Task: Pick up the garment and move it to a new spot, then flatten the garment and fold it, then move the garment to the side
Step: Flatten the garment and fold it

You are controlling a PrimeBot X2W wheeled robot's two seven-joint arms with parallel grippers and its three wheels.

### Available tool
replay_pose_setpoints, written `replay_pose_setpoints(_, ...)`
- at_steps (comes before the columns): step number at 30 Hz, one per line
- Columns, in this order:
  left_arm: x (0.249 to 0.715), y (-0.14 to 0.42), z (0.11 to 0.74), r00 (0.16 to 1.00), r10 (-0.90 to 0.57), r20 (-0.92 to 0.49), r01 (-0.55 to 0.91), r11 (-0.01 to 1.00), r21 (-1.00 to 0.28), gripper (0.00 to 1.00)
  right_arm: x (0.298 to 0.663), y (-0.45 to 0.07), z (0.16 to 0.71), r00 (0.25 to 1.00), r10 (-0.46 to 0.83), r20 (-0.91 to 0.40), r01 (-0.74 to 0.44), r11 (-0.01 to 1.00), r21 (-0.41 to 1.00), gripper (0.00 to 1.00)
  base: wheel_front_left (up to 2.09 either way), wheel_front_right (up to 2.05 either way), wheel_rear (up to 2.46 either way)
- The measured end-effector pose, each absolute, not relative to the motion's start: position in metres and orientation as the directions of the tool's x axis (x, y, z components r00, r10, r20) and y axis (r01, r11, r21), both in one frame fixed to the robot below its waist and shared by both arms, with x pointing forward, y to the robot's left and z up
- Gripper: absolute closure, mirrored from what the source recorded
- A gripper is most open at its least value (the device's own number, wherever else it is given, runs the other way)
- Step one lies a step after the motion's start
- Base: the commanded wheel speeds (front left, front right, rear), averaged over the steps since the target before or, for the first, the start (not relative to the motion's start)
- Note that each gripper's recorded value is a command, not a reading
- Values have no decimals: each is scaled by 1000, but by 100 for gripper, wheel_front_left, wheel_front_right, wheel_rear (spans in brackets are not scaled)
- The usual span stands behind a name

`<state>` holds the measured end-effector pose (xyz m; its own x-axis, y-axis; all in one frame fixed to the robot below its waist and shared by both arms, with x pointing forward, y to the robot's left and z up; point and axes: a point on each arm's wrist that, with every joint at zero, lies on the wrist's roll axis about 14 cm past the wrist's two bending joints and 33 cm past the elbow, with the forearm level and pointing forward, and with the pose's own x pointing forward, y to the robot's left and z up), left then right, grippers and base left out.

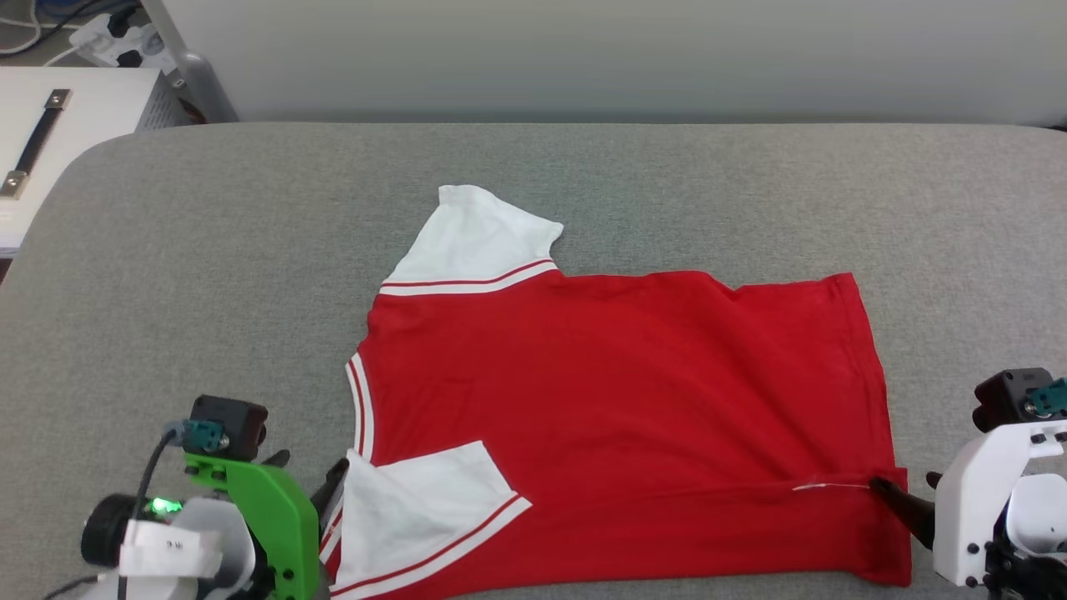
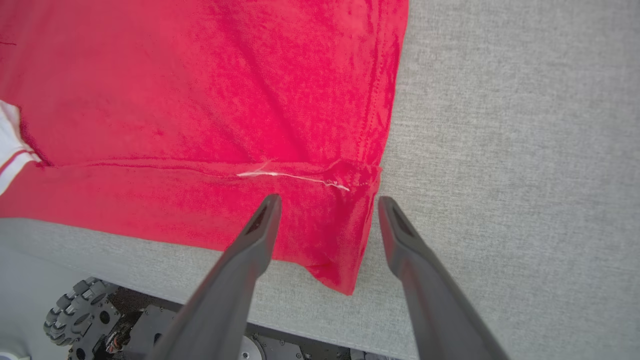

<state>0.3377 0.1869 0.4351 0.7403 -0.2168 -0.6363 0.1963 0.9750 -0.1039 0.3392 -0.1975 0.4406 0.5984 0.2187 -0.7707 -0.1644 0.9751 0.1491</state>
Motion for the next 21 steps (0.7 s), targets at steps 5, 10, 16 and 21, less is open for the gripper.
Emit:
replay_pose_setpoints(5, 375, 174, 462, 746, -280, -604, 273, 956, -105, 0, 351, -191, 464, 659, 241, -713, -204, 969, 139, 0, 0, 0, 0)
replay_pose_setpoints(10, 415, 159, 472, 690, -347, -636, 339, 930, -140, 0, 360, -186, 472, 686, 255, -681, -220, 965, 140, 0, 0, 0, 0)
replay_pose_setpoints(16, 514, 157, 476, 626, -323, -710, 382, 921, -82, 0, 386, -182, 473, 734, 261, -626, -214, 965, 151, 0, 0, 0, 0)
replay_pose_setpoints(21, 550, 144, 466, 598, -328, -731, 395, 915, -88, 0, 391, -182, 460, 731, 258, -632, -194, 966, 171, 0, 0, 0, 0)
